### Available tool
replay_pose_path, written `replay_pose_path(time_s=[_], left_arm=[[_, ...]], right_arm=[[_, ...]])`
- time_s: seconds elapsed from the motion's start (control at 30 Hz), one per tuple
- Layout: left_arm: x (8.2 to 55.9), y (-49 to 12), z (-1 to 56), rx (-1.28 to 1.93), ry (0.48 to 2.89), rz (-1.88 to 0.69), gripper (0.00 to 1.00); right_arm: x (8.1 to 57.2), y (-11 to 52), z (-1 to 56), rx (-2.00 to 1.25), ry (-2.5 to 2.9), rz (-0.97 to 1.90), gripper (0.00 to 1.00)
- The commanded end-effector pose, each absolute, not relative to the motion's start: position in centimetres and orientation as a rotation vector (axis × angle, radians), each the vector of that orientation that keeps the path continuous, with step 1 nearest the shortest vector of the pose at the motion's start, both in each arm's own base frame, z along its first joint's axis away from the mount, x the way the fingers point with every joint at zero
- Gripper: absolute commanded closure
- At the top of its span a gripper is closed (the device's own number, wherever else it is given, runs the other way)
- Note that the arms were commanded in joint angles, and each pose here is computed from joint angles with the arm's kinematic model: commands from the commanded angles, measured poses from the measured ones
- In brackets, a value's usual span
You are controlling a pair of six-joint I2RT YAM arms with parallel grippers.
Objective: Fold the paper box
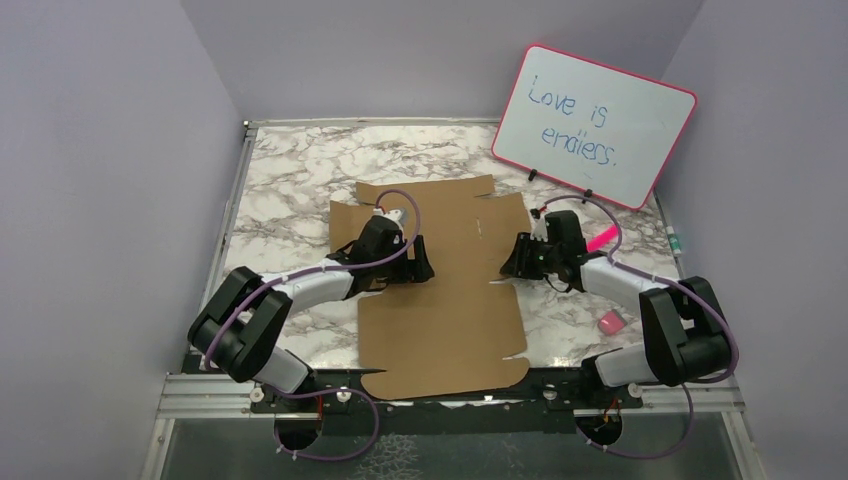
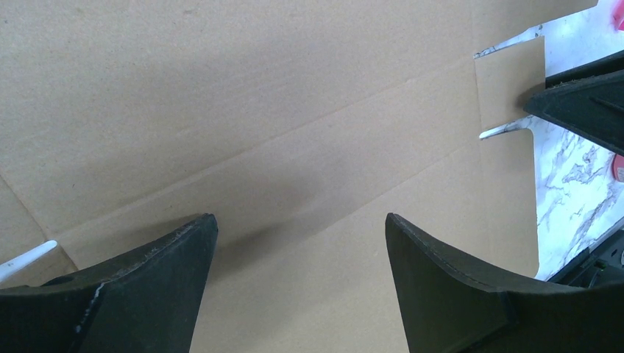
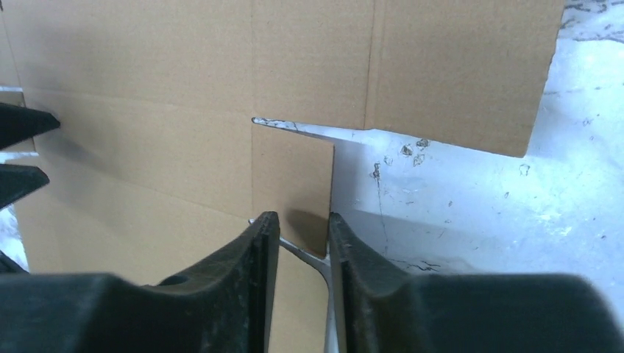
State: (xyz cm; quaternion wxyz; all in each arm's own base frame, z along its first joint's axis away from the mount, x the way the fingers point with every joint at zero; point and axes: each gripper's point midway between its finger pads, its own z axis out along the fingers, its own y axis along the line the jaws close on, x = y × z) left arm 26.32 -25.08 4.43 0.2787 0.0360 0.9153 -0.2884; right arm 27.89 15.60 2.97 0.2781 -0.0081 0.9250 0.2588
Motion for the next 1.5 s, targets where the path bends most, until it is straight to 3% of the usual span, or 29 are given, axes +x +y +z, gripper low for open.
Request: replay_pose_path(time_s=[0.0, 0.23, 0.73, 1.13, 1.47], left_arm=[[24.5, -24.4, 3.0, 0.086, 2.528, -0.768, 0.15], [24.4, -24.5, 3.1, 0.075, 2.53, -0.785, 0.15], [24.2, -24.3, 3.4, 0.037, 2.517, -0.793, 0.15], [26.7, -22.6, 7.1, 0.041, 2.432, -0.679, 0.11], [31.4, -23.1, 9.8, 0.041, 2.359, -0.729, 0.09]], right_arm=[[27.8, 17.6, 5.1, -0.14, 2.422, 0.841, 0.69], [27.7, 17.8, 6.4, -0.21, 2.44, 0.806, 0.82], [27.9, 18.6, 7.3, -0.309, 2.447, 0.385, 0.82], [31.4, 15.8, 11.7, -0.217, 2.267, 0.298, 0.63], [35.8, 11.9, 12.7, 0.036, 2.163, 0.655, 0.51]])
